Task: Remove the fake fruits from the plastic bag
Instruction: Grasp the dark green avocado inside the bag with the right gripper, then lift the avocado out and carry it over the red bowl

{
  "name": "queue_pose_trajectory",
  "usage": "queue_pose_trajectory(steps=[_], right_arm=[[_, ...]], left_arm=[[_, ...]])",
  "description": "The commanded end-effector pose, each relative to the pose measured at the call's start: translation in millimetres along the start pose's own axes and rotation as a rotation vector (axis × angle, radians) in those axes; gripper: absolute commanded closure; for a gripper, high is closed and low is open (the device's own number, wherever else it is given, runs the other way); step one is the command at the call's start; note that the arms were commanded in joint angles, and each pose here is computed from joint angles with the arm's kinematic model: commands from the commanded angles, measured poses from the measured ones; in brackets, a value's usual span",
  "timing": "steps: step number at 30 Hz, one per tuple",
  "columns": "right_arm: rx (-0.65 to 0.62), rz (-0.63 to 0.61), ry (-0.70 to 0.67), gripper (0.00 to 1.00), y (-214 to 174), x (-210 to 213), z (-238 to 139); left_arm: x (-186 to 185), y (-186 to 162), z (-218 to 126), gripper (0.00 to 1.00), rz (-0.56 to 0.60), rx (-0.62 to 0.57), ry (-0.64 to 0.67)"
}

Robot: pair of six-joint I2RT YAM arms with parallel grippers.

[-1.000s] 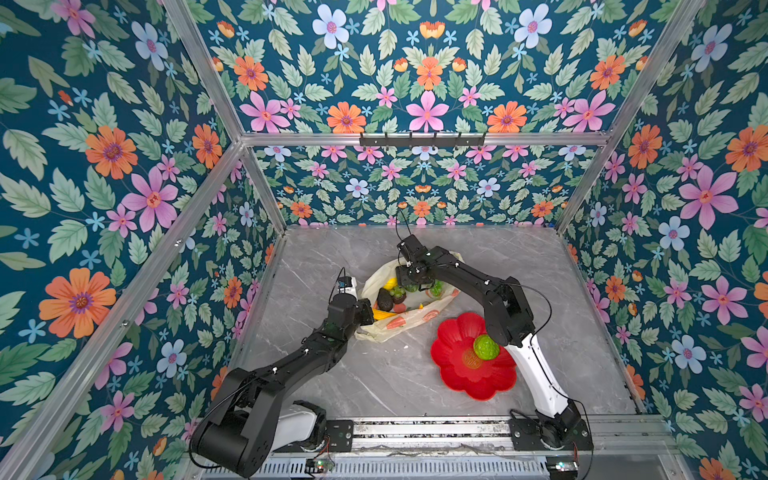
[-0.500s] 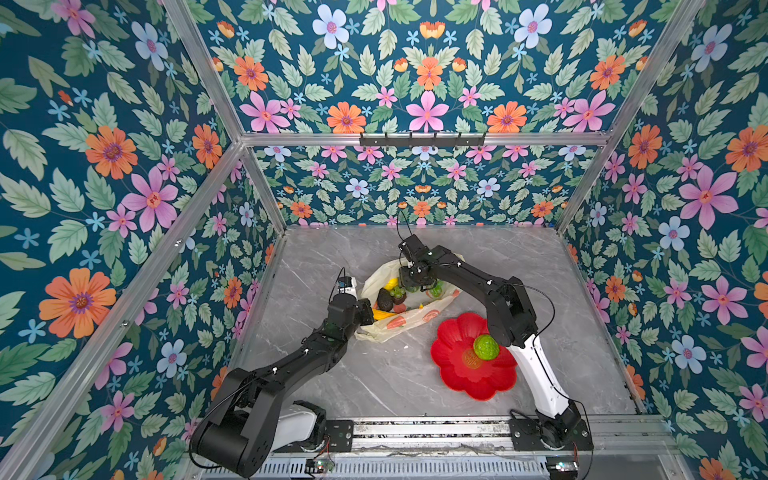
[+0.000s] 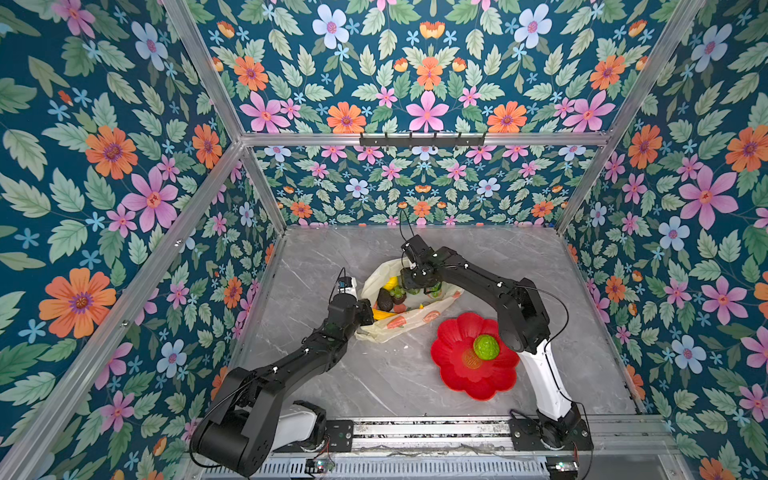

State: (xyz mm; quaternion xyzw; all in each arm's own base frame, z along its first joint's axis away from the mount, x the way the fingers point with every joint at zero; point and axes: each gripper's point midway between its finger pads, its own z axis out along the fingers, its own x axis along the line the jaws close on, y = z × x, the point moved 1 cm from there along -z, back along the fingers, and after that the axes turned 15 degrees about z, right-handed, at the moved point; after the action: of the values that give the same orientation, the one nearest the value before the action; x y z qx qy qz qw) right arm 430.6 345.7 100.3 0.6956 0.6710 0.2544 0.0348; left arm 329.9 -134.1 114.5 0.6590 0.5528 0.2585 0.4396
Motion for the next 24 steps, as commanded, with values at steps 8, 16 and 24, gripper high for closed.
queue_pose_trajectory(steps=[8, 16, 24], right_arm=[[-0.003, 0.022, 0.104, 0.41, -7, 13, -39], [-0.038, 0.036, 0.133, 0.42, -17, 4, -82], [-0.043, 0.059, 0.106, 0.43, -54, -29, -125]], left_arm=[[0, 7, 1, 1.0, 0.013, -0.016, 0.001], [0, 7, 1, 1.0, 0.015, -0.017, 0.001], [0, 8, 0, 1.0, 0.014, -0.02, 0.002]])
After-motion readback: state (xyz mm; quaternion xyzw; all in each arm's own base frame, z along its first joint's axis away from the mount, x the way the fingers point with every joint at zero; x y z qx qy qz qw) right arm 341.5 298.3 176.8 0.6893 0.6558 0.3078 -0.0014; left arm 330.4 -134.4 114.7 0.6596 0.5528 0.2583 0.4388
